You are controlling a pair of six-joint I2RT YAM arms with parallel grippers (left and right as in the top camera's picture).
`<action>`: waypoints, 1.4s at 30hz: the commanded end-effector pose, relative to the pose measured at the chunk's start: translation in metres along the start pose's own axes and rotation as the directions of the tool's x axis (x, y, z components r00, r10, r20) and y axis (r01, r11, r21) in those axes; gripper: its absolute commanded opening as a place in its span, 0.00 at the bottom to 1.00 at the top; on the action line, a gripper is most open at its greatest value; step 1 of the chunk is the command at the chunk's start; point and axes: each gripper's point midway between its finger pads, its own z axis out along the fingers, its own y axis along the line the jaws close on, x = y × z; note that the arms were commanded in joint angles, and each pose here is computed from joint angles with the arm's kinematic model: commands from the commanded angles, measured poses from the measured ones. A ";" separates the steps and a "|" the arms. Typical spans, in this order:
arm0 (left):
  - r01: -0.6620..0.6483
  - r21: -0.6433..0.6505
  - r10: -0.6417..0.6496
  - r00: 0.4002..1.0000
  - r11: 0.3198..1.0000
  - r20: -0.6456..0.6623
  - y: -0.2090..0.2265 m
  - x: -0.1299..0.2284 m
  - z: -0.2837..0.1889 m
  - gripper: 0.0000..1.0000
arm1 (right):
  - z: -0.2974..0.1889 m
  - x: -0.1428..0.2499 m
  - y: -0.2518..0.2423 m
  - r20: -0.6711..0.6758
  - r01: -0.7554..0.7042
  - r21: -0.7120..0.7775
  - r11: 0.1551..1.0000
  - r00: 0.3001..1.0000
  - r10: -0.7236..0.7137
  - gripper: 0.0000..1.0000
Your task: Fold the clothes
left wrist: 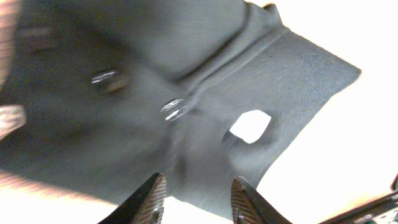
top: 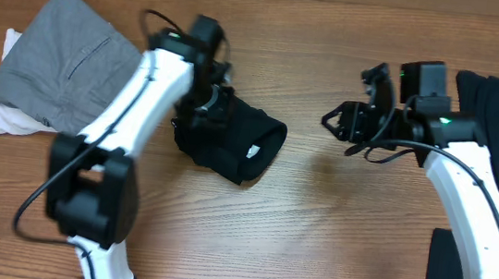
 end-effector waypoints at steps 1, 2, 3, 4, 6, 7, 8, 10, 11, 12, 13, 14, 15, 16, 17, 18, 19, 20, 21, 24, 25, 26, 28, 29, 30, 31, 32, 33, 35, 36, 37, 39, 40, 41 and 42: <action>0.055 -0.014 -0.055 0.997 0.998 0.045 0.017 -0.002 -0.027 0.44 | 0.021 0.016 0.030 -0.080 0.067 -0.105 0.992 0.994 -0.075 0.46; 0.074 -0.027 -0.073 0.997 0.997 0.034 0.024 0.001 -0.028 0.45 | 0.028 0.022 0.037 -0.104 0.080 -0.114 0.990 0.990 -0.092 0.47; 0.087 -0.037 -0.086 0.996 0.996 0.020 0.030 0.004 -0.027 0.45 | 0.038 0.030 0.044 -0.134 0.096 -0.125 0.987 0.985 -0.113 0.49; 0.093 -0.041 -0.093 0.996 0.995 0.005 0.036 0.007 -0.024 0.47 | 0.046 0.037 0.050 -0.160 0.110 -0.135 0.985 0.978 -0.131 0.51; 0.104 -0.056 -0.105 0.994 0.993 -0.019 0.043 0.014 -0.016 0.49 | 0.067 0.053 0.063 -0.217 0.142 -0.157 0.977 0.960 -0.174 0.54; 0.108 -0.072 -0.110 0.993 0.992 -0.029 0.048 0.017 -0.011 0.49 | 0.077 0.060 0.066 -0.245 0.145 -0.155 0.977 0.953 -0.181 0.54; 0.112 -0.100 -0.116 0.993 0.989 -0.039 0.055 0.022 -0.003 0.49 | 0.089 0.068 0.067 -0.276 0.133 -0.130 0.983 0.947 -0.164 0.53; 0.129 -0.136 -0.137 0.989 0.982 -0.049 0.067 0.028 0.011 0.44 | 0.109 0.079 0.065 -0.319 0.118 -0.092 0.989 0.937 -0.142 0.41; 0.142 -0.152 -0.151 0.987 0.978 -0.049 0.074 0.031 0.018 0.34 | 0.118 0.085 0.066 -0.337 0.111 -0.091 0.990 0.932 -0.135 0.35; 0.156 -0.166 -0.166 0.985 0.974 -0.045 0.080 0.032 0.024 0.24 | 0.129 0.089 0.066 -0.355 0.095 -0.086 0.992 0.927 -0.120 0.28; 0.166 -0.173 -0.174 0.984 0.971 -0.037 0.086 0.033 0.032 0.16 | 0.138 0.092 0.065 -0.364 0.087 -0.083 0.993 0.925 -0.112 0.20; 0.168 -0.171 -0.176 0.984 0.971 -0.032 0.089 0.034 0.037 0.11 | 0.146 0.095 0.064 -0.372 0.085 -0.081 0.993 0.922 -0.109 0.19; 0.176 -0.169 -0.183 0.983 0.970 -0.024 0.094 0.034 0.044 0.10 | 0.153 0.098 0.062 -0.382 0.078 -0.079 0.994 0.918 -0.103 0.18; 0.190 -0.168 -0.195 0.981 0.967 -0.017 0.097 0.035 0.049 0.10 | 0.157 0.101 0.062 -0.396 0.069 -0.088 0.994 0.913 -0.098 0.18; 0.202 -0.168 -0.208 0.978 0.965 -0.015 0.101 0.037 0.054 0.09 | 0.160 0.105 0.064 -0.412 0.056 -0.107 0.993 0.906 -0.096 0.18; 0.210 -0.170 -0.216 0.976 0.963 -0.017 0.104 0.040 0.058 0.08 | 0.161 0.107 0.065 -0.422 0.049 -0.114 0.992 0.902 -0.093 0.18; 0.216 -0.171 -0.223 0.975 0.961 -0.022 0.108 0.043 0.062 0.06 | 0.162 0.109 0.064 -0.429 0.045 -0.110 0.993 0.899 -0.088 0.18; 0.220 -0.173 -0.229 0.973 0.960 -0.030 0.110 0.047 0.066 0.04 | 0.162 0.109 0.063 -0.429 0.045 -0.106 0.993 0.899 -0.087 0.17; 0.225 -0.177 -0.235 0.971 0.958 -0.039 0.113 0.051 0.069 0.04 | 0.162 0.109 0.063 -0.429 0.045 -0.105 0.993 0.899 -0.086 0.16; 0.236 -0.184 -0.252 0.965 0.954 -0.070 0.118 0.063 0.074 0.04 | 0.160 0.105 0.057 -0.429 -0.014 -0.067 0.998 0.903 -0.017 0.07; 0.224 -0.179 -0.241 0.967 0.958 -0.078 0.118 0.064 0.073 0.04 | 0.158 0.100 0.055 -0.417 -0.011 -0.071 0.997 0.909 -0.019 0.07; 0.200 -0.159 -0.215 0.973 0.967 -0.081 0.114 0.063 0.072 0.04 | 0.155 0.094 0.056 -0.398 0.001 -0.082 0.997 0.917 -0.034 0.07; 0.135 -0.060 -0.139 0.988 0.989 -0.074 0.096 0.055 0.064 0.04 | 0.144 0.073 0.064 -0.336 0.070 -0.147 0.987 0.935 -0.116 0.07; 0.105 -0.012 -0.106 0.992 0.994 -0.062 0.087 0.051 0.058 0.04 | 0.138 0.065 0.068 -0.311 0.094 -0.168 0.981 0.940 -0.143 0.07; 0.070 0.040 -0.068 0.997 0.997 -0.036 0.076 0.045 0.050 0.04 | 0.132 0.054 0.072 -0.279 0.104 -0.177 0.979 0.948 -0.151 0.07; 0.039 0.080 -0.039 0.999 0.996 -0.003 0.066 0.039 0.039 0.04 | 0.127 0.043 0.074 -0.249 0.110 -0.182 0.977 0.956 -0.154 0.05; 0.011 0.105 -0.015 0.999 0.994 0.036 0.058 0.033 0.028 0.04 | 0.122 0.033 0.076 -0.223 0.107 -0.185 0.977 0.964 -0.148 0.04; -0.012 0.115 0.003 0.997 0.993 0.078 0.053 0.027 0.015 0.04 | 0.118 0.025 0.078 -0.200 0.104 -0.193 0.976 0.969 -0.143 0.04; -0.048 0.115 0.029 0.986 0.992 0.164 0.044 0.015 -0.010 0.04 | 0.114 0.014 0.086 -0.171 0.092 -0.239 0.967 0.976 -0.135 0.04; -0.064 0.115 0.040 0.979 0.991 0.202 0.041 0.011 -0.020 0.04 | 0.114 0.012 0.090 -0.164 0.089 -0.261 0.961 0.977 -0.135 0.04; -0.079 0.108 0.051 0.970 0.991 0.239 0.039 0.006 -0.028 0.04 | 0.114 0.011 0.093 -0.156 0.092 -0.274 0.957 0.978 -0.139 0.04; -0.074 0.057 0.053 0.952 0.996 0.301 0.044 -0.003 -0.039 0.04 | 0.116 0.007 0.099 -0.133 0.116 -0.294 0.949 0.978 -0.161 0.04; -0.058 0.022 0.047 0.945 0.998 0.325 0.050 -0.009 -0.040 0.05 | 0.117 0.006 0.102 -0.122 0.131 -0.302 0.944 0.977 -0.174 0.04; -0.032 -0.012 0.034 0.938 0.999 0.346 0.057 -0.015 -0.040 0.05 | 0.120 0.005 0.105 -0.109 0.147 -0.310 0.939 0.976 -0.189 0.04; -0.012 -0.029 0.021 0.934 1.000 0.357 0.062 -0.020 -0.038 0.04 | 0.123 0.003 0.107 -0.094 0.163 -0.310 0.937 0.975 -0.201 0.04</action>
